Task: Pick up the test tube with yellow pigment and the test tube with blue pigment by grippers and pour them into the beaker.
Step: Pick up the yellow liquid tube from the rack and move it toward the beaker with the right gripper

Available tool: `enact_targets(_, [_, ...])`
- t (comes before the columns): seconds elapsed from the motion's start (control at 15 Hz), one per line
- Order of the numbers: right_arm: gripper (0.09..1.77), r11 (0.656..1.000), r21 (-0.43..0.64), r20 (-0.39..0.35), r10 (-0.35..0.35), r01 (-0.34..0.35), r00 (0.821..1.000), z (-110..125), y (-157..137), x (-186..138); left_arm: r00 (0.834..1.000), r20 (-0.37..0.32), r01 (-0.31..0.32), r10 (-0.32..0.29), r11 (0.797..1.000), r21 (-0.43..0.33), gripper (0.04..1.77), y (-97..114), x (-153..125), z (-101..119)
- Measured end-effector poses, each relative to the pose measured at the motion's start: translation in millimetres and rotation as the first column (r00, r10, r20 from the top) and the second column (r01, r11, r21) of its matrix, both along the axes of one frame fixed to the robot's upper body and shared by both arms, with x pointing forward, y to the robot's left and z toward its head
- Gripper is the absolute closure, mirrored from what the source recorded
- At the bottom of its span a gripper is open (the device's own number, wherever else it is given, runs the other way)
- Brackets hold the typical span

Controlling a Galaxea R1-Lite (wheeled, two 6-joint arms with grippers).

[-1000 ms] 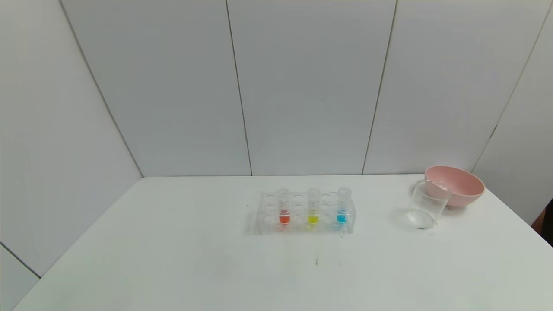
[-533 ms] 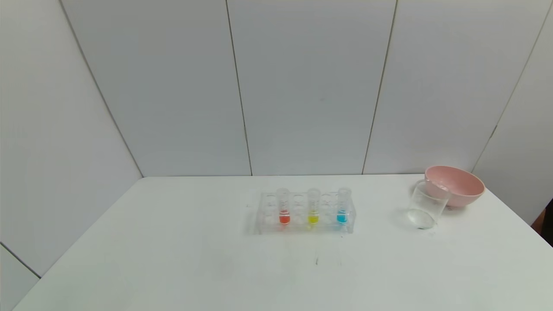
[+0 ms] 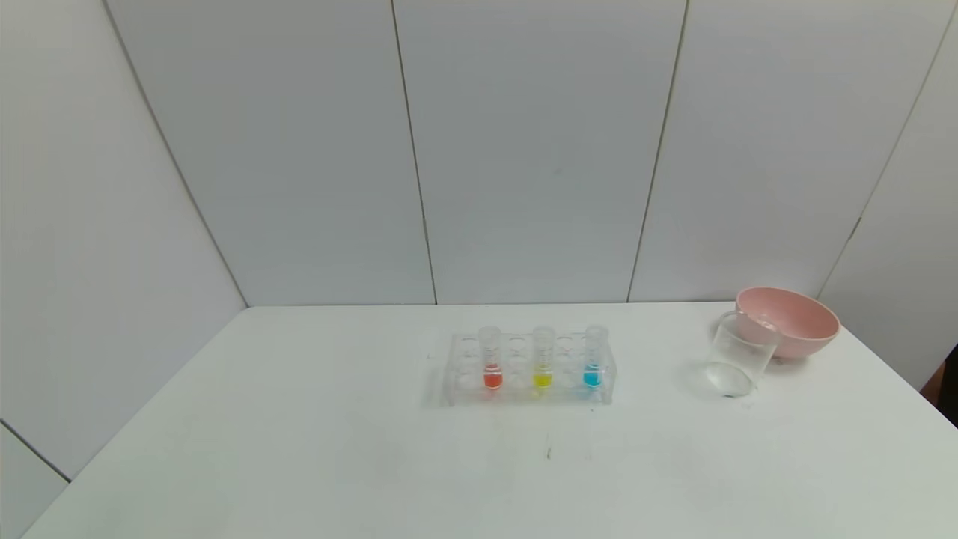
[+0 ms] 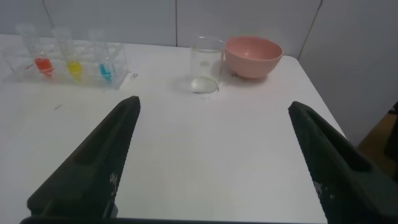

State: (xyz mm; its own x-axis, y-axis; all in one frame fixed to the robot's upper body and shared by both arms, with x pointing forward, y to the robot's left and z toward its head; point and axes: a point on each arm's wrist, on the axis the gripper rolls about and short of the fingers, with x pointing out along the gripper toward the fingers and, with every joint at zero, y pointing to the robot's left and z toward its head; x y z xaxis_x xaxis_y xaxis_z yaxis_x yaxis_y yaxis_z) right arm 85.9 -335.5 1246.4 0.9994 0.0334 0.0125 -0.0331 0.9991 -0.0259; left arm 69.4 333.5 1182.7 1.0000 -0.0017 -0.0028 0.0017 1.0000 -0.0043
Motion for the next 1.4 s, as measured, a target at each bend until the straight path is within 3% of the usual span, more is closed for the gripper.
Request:
enact_targets(0.47, [0.15,0.998,0.004,-0.036,0.060,-0.060,0.998,32,2,84,1.000,0.000,0.000,0.000,1.000,0.000,0.05,0,0,0])
enact_targets(0.8, [0.15,0.999,0.011,-0.092,0.043,-0.042,0.995,33,21,138,1.000,0.000,0.000,0.000,1.000,0.000,0.05,0,0,0])
enact_targets(1.13, [0.15,0.995,0.081,-0.171,0.076,-0.062,0.982,24,67,156,1.000,0.000,0.000,0.000,1.000,0.000,0.05,0,0,0])
enact_targets(1.4, [0.15,0.983,0.120,-0.175,0.156,-0.136,0.972,17,112,147,1.000,0.000,0.000,0.000,1.000,0.000,0.05,0,0,0])
